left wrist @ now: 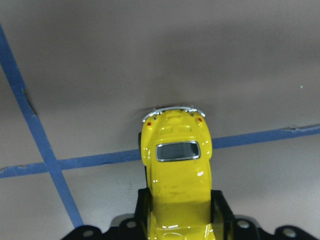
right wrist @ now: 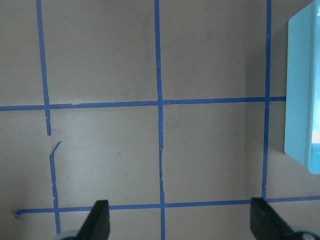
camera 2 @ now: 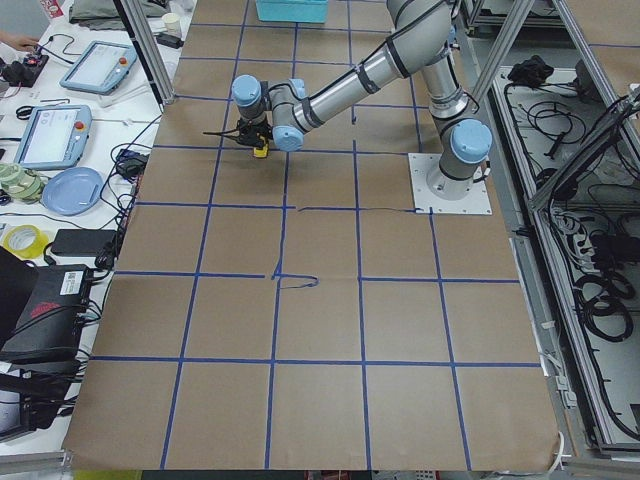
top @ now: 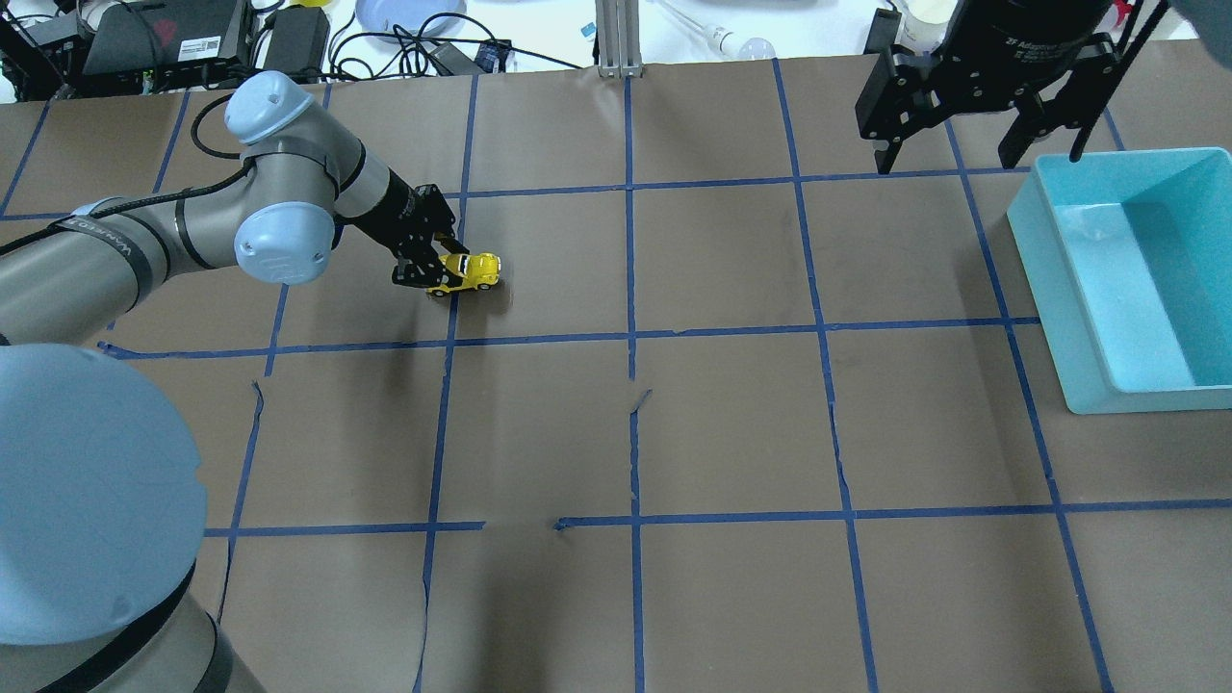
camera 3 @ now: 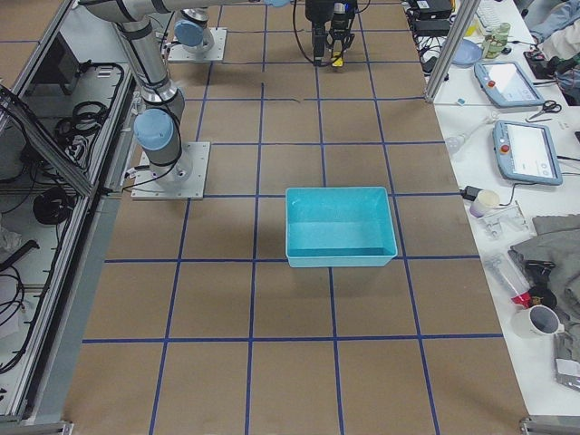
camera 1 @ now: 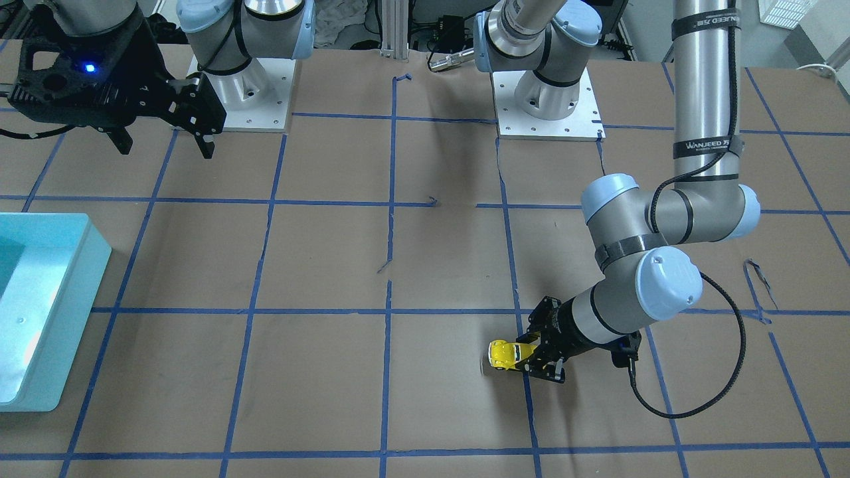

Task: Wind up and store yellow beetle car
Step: 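Push the held yellow car along the table with the left gripper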

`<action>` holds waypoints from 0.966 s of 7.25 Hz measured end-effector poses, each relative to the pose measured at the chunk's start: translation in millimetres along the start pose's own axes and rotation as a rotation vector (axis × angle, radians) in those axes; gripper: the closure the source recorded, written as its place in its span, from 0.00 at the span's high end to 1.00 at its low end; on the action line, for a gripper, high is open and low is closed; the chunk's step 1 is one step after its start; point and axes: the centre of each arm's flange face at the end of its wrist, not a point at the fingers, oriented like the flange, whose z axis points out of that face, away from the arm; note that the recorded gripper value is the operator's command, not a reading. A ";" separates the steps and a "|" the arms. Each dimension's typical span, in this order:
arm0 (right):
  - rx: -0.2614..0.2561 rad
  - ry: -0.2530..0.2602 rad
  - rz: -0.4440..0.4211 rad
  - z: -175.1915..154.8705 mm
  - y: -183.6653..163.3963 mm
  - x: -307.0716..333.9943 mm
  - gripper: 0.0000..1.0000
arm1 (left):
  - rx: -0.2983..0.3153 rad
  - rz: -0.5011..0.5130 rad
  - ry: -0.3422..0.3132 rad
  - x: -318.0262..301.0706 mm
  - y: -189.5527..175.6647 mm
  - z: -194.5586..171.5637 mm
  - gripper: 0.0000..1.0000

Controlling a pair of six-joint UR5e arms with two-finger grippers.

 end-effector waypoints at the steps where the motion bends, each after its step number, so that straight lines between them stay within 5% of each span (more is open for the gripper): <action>1: 0.000 0.000 0.000 -0.1 0.1 0.0 1.00 | 0.014 0.001 -0.006 -0.4 -2.7 1.1 0.00; 7: 0.002 0.000 0.000 -0.2 0.0 0.0 1.00 | 0.026 -0.013 0.001 0.6 -22.1 -5.0 0.00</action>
